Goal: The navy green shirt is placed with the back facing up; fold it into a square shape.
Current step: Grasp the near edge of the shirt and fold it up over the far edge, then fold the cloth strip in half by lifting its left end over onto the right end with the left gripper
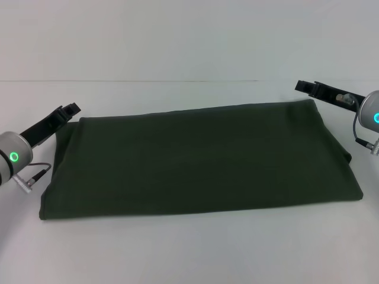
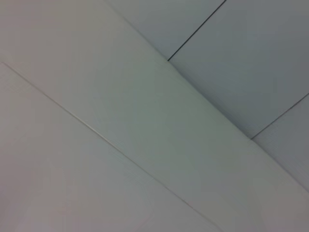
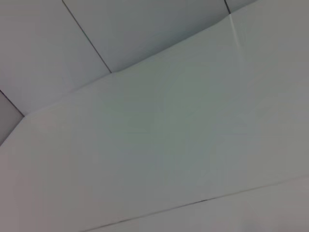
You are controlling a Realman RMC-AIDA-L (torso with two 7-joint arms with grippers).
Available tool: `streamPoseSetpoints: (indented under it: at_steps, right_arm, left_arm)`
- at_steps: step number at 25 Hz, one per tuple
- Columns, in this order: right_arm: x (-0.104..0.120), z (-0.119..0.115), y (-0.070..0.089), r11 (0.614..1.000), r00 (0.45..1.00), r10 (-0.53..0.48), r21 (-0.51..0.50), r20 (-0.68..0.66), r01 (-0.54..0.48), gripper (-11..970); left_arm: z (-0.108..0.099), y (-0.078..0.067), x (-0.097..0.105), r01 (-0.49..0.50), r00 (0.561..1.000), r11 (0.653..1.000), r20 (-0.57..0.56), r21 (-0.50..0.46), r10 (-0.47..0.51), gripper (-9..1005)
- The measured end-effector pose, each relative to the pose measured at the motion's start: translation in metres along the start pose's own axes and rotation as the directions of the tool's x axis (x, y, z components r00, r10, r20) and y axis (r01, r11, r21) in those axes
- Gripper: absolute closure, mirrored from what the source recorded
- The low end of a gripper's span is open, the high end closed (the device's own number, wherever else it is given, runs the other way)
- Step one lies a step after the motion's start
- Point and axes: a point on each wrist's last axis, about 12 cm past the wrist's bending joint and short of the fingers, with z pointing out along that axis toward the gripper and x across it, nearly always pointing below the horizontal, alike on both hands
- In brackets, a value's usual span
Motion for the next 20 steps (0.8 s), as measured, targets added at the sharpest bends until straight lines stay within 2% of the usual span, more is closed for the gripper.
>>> streamPoseSetpoints:
  at_steps: [2, 6, 11, 13, 18, 20]
  right_arm:
    - [0.000, -0.001, -0.001, 1.000, 1.000, 0.012, 0.001, 0.007, -0.012, 567]
    - [0.001, -0.003, -0.005, 0.999, 0.999, 0.040, 0.003, 0.022, -0.040, 476]
    - [0.002, -0.012, -0.011, 0.997, 0.997, 0.065, -0.038, 0.040, -0.063, 363]
    - [0.002, -0.019, -0.010, 0.994, 0.998, 0.044, -0.102, 0.040, -0.040, 318]
    - [0.004, -0.040, -0.008, 0.962, 0.998, -0.042, -0.270, 0.038, 0.051, 121]
    - [0.008, -0.049, -0.008, 0.941, 0.995, -0.088, -0.325, 0.042, 0.097, 123]
  left_arm:
    - [0.001, 0.001, 0.002, 0.010, 1.000, 1.000, 0.004, -0.010, -0.010, 812]
    - [0.001, 0.001, 0.003, 0.015, 1.000, 1.000, 0.004, -0.012, -0.015, 790]
    - [-0.002, -0.001, 0.005, 0.004, 1.000, 1.000, -0.018, 0.031, -0.003, 612]
    - [-0.005, -0.003, 0.003, -0.004, 0.999, 0.997, -0.035, 0.083, 0.007, 594]
    - [-0.026, -0.003, -0.003, -0.008, 0.997, 0.970, -0.076, 0.244, 0.027, 547]
    - [-0.034, 0.000, -0.006, 0.011, 0.995, 0.961, -0.097, 0.278, 0.017, 493]
